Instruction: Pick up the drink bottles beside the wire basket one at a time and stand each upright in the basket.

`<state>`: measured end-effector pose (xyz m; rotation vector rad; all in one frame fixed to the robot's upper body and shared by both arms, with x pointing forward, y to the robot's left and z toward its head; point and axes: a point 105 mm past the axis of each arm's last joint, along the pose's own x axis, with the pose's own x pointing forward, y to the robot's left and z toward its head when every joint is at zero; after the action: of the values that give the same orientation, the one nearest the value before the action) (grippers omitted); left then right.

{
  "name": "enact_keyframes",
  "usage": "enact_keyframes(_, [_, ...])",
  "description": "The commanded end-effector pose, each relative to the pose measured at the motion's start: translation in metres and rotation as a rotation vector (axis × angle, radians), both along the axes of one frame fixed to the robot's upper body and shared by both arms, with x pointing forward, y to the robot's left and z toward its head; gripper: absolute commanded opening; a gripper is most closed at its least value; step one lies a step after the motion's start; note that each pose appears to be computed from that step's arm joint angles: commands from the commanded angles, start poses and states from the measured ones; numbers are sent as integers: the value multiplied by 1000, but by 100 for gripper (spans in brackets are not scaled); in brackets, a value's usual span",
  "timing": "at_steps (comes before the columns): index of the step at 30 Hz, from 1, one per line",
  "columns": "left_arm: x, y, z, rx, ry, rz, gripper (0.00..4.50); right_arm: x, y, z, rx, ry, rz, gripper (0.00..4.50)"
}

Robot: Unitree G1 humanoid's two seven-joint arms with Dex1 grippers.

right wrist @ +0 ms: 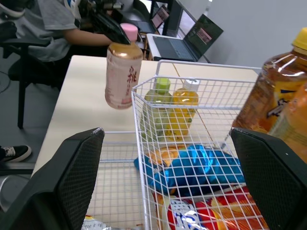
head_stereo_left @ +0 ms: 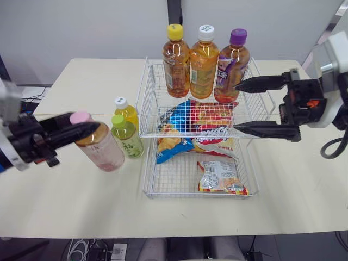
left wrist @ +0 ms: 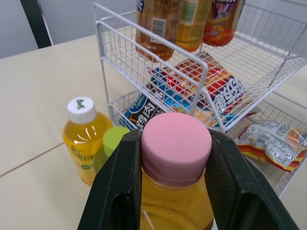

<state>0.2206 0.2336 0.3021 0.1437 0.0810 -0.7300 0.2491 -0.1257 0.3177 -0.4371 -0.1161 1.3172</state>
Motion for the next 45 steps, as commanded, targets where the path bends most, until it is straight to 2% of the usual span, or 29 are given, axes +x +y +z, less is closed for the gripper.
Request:
enact_keyframes(1, [-6,-1,41,-16,-90,-39,139,-5,-11,13,-7,-69,-45,450])
enact_keyframes(8, [-3,-11,87,-13,-164,-134,139,-3,-24,15,-7,-91,-128,450])
enact_keyframes(16, [4,-46,122,-55,-249,-358,139,-2,-40,15,-16,-104,-217,450])
enact_keyframes(24, [11,-87,142,-48,-211,-589,139,-10,-46,17,-11,-96,-241,450])
enact_keyframes(31, [36,-127,128,-30,-145,-713,139,-12,-46,16,3,-88,-258,450])
enact_keyframes(45, [89,-213,93,10,-196,-750,139,-21,-45,16,26,-92,-281,450])
